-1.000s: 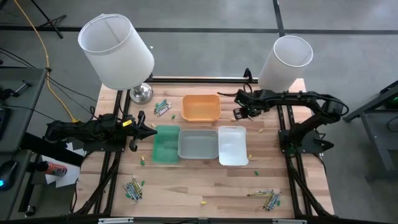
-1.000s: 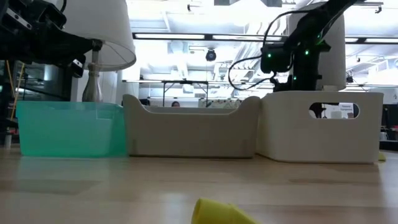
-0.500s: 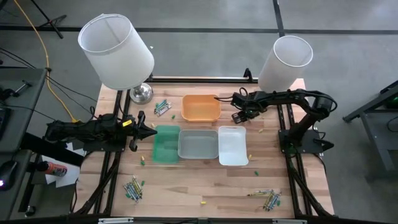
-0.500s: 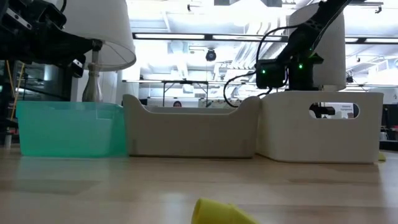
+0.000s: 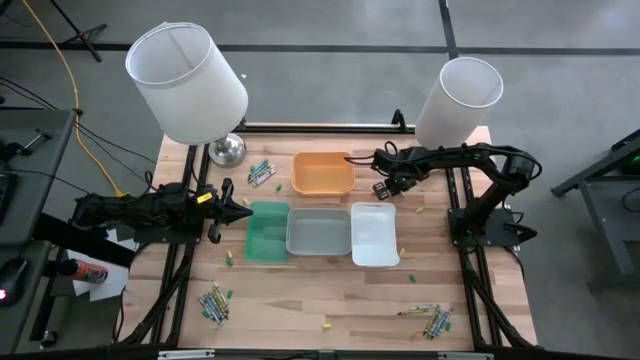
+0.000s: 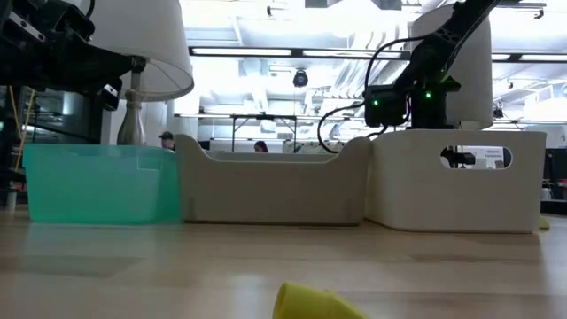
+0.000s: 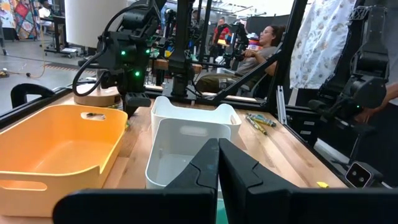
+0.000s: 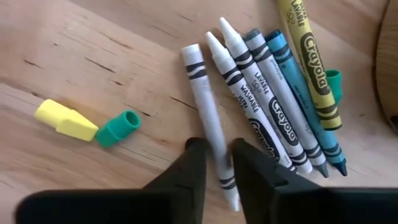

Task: Sort crayons
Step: Put the white crayon into the gray bin

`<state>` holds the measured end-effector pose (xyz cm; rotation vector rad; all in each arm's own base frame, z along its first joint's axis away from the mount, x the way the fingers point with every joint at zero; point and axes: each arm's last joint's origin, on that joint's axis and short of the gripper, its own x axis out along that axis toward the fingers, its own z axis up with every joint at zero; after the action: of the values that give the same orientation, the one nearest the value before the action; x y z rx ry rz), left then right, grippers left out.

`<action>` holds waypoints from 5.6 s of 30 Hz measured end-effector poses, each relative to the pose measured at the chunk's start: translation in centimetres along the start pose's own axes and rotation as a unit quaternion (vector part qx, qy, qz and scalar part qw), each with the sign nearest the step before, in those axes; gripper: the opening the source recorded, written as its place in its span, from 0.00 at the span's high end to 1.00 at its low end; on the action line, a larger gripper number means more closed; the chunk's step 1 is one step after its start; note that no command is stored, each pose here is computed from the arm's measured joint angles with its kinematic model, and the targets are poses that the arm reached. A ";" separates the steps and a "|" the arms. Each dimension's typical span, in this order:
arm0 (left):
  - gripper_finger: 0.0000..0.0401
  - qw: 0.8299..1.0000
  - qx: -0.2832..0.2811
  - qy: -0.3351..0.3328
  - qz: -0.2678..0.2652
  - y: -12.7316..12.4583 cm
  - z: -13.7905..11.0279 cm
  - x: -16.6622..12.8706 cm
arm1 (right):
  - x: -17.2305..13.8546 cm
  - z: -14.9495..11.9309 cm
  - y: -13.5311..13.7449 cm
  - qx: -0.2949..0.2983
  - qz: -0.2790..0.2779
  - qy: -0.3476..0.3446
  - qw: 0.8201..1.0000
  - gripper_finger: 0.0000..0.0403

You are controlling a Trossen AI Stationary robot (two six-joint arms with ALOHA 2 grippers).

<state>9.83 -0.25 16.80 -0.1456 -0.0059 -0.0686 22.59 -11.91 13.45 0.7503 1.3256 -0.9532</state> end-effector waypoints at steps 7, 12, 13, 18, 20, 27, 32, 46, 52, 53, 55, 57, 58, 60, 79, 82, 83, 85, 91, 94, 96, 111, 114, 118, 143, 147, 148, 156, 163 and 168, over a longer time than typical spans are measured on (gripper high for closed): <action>1.00 1.000 0.000 0.000 0.000 0.0 0.0 0.0 | -0.6 -0.5 0.2 -0.024 0.011 0.007 1.000 0.97; 1.00 1.000 0.000 0.000 0.000 0.0 0.0 0.0 | -4.0 -0.8 0.2 -0.044 0.041 -0.023 0.998 0.99; 1.00 1.000 0.000 0.000 0.000 0.0 0.0 0.0 | -5.1 -0.8 0.2 -0.046 0.054 -0.040 0.997 0.99; 1.00 1.000 0.000 0.000 0.000 0.0 0.0 0.0 | -11.2 -1.2 -0.7 -0.043 0.131 -0.146 0.980 0.99; 1.00 1.000 0.000 0.000 0.000 0.0 0.0 0.0 | -13.6 -1.4 -1.0 -0.056 0.170 -0.206 0.962 0.99; 1.00 1.000 0.000 0.000 0.000 0.0 0.0 0.0 | -20.9 -2.6 -0.1 -0.161 0.377 -0.415 0.812 1.00; 1.00 1.000 0.000 0.000 0.000 0.0 0.0 0.0 | -22.6 -3.5 1.5 -0.215 0.424 -0.467 0.746 1.00; 1.00 1.000 0.000 0.000 0.000 0.0 0.0 0.0 | -21.2 -3.4 3.6 -0.236 0.452 -0.414 0.754 1.00; 1.00 1.000 0.000 0.000 0.000 0.0 0.0 0.0 | -16.1 -4.1 9.8 -0.366 0.462 -0.307 0.748 1.00; 1.00 1.000 0.000 0.000 0.000 0.0 0.0 0.0 | -15.0 -4.3 10.7 -0.388 0.455 -0.293 0.746 1.00; 1.00 1.000 0.000 0.000 0.000 0.0 0.0 0.0 | -12.8 -4.7 12.4 -0.423 0.442 -0.264 0.746 1.00; 1.00 1.000 0.000 0.000 0.000 0.0 0.0 0.0 | -10.8 -5.1 13.7 -0.439 0.431 -0.238 0.752 1.00; 1.00 1.000 0.000 0.000 0.000 0.0 0.0 0.0 | -10.0 -5.2 14.2 -0.442 0.428 -0.228 0.754 1.00; 1.00 1.000 0.000 0.000 0.000 0.0 0.0 0.0 | -8.8 -5.5 15.1 -0.444 0.425 -0.214 0.759 1.00; 1.00 1.000 0.000 -0.004 0.000 0.0 0.1 0.0 | -7.8 -5.6 16.3 -0.382 0.418 -0.184 0.804 0.61; 1.00 1.000 -0.006 -0.030 -0.001 -0.1 0.6 0.0 | -10.1 -4.4 16.1 -0.380 0.417 -0.192 0.803 0.57; 1.00 0.999 -0.015 -0.051 0.007 0.0 0.9 0.0 | -11.0 -3.9 15.9 -0.383 0.411 -0.196 0.803 0.56; 1.00 0.993 -0.051 -0.099 0.035 0.1 1.7 -0.1 | -12.8 -3.0 15.2 -0.398 0.390 -0.201 0.805 0.56; 1.00 0.979 -0.112 -0.144 0.090 0.3 3.3 0.0 | -17.8 -1.5 11.3 -0.405 0.319 -0.257 0.818 0.56; 1.00 0.983 -0.112 -0.108 0.100 0.1 4.6 0.9 | -19.5 -1.4 8.5 -0.382 0.288 -0.291 0.829 0.56; 1.00 0.987 -0.097 -0.068 0.110 0.0 5.6 2.0 | -20.3 -1.4 6.6 -0.357 0.271 -0.314 0.837 0.56; 0.99 0.948 -0.008 0.230 0.219 0.6 14.8 10.5 | -20.6 -5.8 -1.1 -0.225 0.293 -0.378 0.849 0.56; 0.96 0.934 -0.030 0.264 0.238 1.2 14.2 10.8 | -18.8 -6.7 -1.2 -0.210 0.312 -0.374 0.848 0.56; 0.90 0.904 -0.092 0.317 0.273 1.9 12.9 10.5 | -17.0 -7.4 -1.1 -0.192 0.334 -0.373 0.844 0.56; 0.62 0.693 -0.256 0.527 0.420 12.9 2.0 13.4 | -16.8 -7.1 -0.5 -0.146 0.361 -0.403 0.828 0.56; 0.64 0.708 -0.236 0.521 0.414 13.4 1.4 14.0 | -16.8 -7.0 -0.6 -0.140 0.356 -0.406 0.830 0.56; 0.64 0.708 -0.231 0.522 0.416 13.5 1.3 14.1 | -16.8 -7.0 -0.6 -0.139 0.355 -0.407 0.830 0.56; 0.66 0.697 -0.177 0.546 0.430 14.1 0.1 14.3 | -16.8 -7.0 -0.6 -0.137 0.354 -0.409 0.830 0.56; 0.66 0.680 -0.171 0.567 0.432 14.9 -1.2 14.3 | -16.8 -7.0 -0.6 -0.137 0.354 -0.410 0.830 0.56; 0.66 0.674 -0.180 0.575 0.427 15.2 -1.8 14.4 | -16.8 -7.0 -0.6 -0.137 0.354 -0.410 0.830 0.56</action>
<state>25.19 13.49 12.98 -0.4729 1.3695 0.8094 19.11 -3.61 29.29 0.4483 0.3361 -0.3635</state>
